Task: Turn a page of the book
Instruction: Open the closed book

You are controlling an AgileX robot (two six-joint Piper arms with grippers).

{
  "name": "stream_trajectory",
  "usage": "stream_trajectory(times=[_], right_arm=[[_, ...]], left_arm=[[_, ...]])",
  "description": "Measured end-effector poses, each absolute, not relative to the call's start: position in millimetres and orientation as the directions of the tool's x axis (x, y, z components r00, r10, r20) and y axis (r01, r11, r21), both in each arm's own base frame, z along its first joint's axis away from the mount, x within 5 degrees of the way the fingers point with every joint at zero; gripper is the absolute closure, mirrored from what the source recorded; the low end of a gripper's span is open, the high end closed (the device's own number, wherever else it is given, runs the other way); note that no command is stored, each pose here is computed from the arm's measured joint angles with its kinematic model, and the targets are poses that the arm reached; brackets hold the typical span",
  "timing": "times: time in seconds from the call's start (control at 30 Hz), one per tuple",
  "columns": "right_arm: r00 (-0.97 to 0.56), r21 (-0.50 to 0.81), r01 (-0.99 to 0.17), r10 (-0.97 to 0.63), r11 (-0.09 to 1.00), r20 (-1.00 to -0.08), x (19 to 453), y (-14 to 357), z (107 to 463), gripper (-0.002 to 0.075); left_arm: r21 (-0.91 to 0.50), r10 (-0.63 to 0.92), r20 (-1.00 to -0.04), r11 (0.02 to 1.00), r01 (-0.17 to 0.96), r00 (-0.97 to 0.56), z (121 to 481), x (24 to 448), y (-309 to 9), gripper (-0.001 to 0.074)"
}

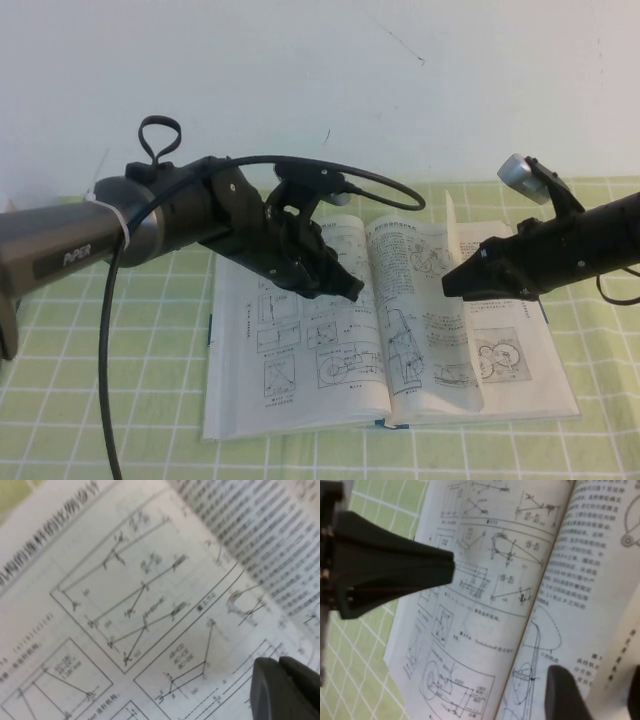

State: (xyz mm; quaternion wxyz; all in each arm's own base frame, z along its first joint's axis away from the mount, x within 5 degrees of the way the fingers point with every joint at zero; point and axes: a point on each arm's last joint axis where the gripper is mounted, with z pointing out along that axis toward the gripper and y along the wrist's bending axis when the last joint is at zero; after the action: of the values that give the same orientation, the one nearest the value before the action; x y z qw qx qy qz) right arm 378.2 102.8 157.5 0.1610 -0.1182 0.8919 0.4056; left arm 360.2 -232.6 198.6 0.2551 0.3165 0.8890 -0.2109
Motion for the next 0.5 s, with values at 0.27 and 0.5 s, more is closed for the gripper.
stream_trajectory(times=[0.27,0.5], right_arm=[[-0.917,0.682,-0.351,-0.087,0.642,-0.390,378,103,157,0.0445],[-0.911,0.674,-0.366,-0.097,0.642,-0.402,378,103,157,0.0445]], left_arm=[[-0.151,0.498,-0.672,0.633,0.760,-0.548,232,347,-241,0.0738],[-0.084,0.570,-0.730,0.471,0.878,-0.376,257,308,-279,0.0738]])
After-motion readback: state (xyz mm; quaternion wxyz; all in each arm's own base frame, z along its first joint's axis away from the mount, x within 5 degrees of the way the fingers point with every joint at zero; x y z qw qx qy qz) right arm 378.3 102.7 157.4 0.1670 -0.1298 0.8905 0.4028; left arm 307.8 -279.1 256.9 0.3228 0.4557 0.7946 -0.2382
